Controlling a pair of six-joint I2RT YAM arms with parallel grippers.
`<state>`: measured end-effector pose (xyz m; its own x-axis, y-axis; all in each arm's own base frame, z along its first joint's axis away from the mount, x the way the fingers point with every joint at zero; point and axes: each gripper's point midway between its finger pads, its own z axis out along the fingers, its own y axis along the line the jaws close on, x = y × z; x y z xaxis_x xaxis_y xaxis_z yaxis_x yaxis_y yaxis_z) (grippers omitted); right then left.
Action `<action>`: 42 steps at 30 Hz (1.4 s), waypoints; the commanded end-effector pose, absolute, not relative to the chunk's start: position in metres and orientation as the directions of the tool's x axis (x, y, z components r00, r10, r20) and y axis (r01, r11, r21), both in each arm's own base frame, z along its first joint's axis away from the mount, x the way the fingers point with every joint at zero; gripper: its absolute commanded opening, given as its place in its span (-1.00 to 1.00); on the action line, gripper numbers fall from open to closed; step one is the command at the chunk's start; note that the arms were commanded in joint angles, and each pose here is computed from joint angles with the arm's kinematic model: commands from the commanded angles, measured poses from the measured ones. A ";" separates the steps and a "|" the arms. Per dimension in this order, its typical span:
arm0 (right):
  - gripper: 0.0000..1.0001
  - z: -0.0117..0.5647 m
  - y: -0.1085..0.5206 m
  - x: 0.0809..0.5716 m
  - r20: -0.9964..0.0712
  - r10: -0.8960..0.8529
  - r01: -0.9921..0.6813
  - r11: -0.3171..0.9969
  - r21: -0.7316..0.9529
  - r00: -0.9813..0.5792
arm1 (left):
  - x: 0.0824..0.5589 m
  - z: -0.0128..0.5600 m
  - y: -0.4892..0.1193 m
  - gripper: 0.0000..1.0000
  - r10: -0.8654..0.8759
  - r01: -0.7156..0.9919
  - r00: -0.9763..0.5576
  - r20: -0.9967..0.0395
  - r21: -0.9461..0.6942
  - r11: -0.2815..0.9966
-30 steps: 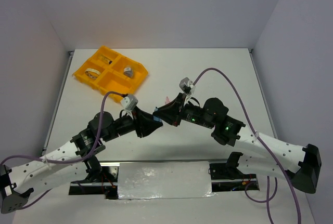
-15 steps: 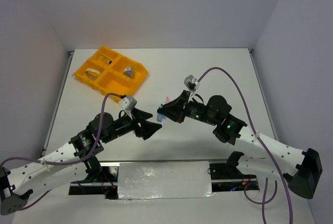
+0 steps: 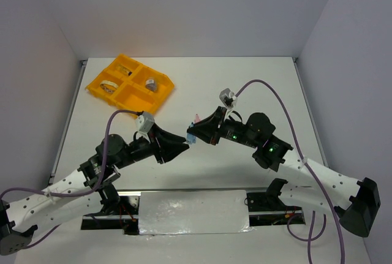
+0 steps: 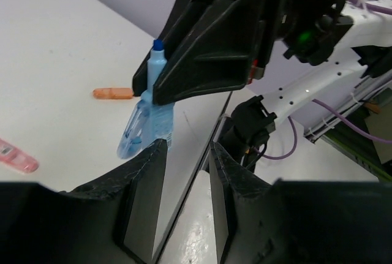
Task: Sort the stationery into containers
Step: Close the pen cap on the pen.
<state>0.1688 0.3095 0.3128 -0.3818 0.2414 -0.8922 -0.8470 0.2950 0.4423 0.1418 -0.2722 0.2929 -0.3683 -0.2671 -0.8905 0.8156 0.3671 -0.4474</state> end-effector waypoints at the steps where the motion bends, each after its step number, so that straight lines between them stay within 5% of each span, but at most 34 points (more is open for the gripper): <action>1: -1.00 0.328 0.308 0.163 -0.894 0.274 -0.873 0.245 0.421 -0.354 | 0.126 0.330 -0.278 -0.08 -0.333 0.871 -0.342 -0.879 -0.429 0.238; 16: -1.00 0.341 0.300 0.155 -0.888 0.288 -0.891 0.180 0.417 -0.358 | 0.145 0.308 -0.281 -0.15 -0.280 0.825 -0.368 -0.887 -0.450 0.341; 42: -1.00 0.328 0.311 0.148 -0.882 0.253 -0.896 0.099 0.433 -0.398 | 0.135 0.331 -0.286 -0.11 -0.331 0.867 -0.340 -0.880 -0.430 0.251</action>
<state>0.1530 0.3088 0.3234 -0.4161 0.2452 -0.8756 -0.8765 0.1482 0.4580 0.1404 -0.2885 0.2873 -0.4125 -0.2338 -0.8804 0.8220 0.3211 -0.4704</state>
